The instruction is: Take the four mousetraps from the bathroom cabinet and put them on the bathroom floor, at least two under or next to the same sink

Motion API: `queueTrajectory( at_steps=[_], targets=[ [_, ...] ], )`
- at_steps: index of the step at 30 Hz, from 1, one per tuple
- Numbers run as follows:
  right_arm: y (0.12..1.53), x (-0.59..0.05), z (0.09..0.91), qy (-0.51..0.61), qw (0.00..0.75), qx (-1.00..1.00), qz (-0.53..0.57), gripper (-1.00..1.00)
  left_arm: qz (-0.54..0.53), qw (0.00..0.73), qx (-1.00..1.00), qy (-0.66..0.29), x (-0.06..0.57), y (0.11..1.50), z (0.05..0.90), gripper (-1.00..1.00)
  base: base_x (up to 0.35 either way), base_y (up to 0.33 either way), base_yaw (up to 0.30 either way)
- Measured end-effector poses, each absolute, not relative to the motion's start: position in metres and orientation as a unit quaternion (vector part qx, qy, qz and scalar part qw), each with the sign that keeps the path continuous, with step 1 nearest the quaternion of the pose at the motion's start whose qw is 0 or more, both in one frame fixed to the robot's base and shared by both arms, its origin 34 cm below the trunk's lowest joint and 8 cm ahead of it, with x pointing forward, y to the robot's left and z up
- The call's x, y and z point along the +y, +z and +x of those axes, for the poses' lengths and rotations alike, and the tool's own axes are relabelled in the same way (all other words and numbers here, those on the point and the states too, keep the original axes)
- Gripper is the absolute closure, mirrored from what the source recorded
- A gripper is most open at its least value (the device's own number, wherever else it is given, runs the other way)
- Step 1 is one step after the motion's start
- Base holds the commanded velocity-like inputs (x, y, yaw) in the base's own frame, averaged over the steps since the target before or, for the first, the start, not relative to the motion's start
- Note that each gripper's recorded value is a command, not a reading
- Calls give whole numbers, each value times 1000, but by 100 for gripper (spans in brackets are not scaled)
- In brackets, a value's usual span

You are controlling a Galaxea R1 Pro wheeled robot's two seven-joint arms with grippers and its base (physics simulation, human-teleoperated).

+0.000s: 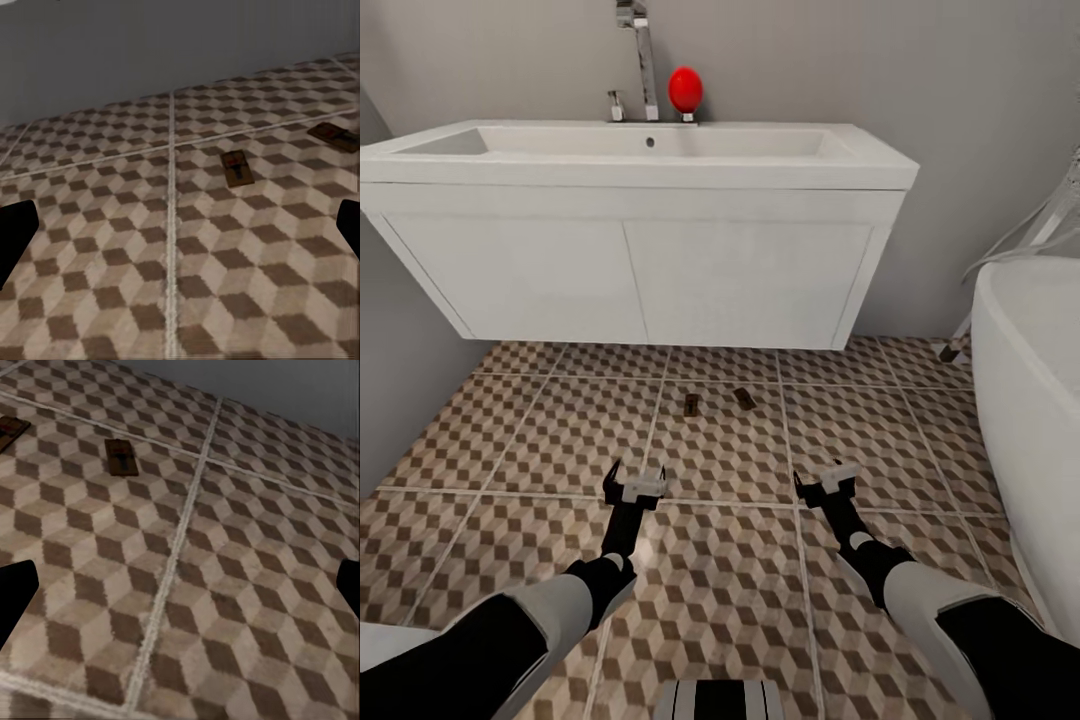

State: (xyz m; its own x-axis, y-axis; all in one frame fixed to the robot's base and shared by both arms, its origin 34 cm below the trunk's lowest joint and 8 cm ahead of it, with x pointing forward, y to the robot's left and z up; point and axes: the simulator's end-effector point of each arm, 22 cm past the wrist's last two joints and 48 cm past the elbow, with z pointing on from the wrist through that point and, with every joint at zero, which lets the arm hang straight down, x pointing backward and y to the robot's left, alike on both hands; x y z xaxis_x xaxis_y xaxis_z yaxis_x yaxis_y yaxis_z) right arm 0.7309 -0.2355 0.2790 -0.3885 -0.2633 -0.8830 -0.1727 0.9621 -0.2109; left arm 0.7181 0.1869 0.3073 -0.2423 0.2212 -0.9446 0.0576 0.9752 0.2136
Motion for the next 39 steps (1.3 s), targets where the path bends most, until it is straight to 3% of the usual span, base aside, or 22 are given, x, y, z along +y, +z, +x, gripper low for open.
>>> queueTrajectory(
  at_steps=[14,39],
  targets=[
    [295,-273,714,-64,542,831,-105,-100,105,608,785,51,185,316,695,-100,0,0,0],
    [360,-272,729,-68,581,805,-102,-100,105,640,759,57,188,374,705,-100,0,0,0]
  ],
)
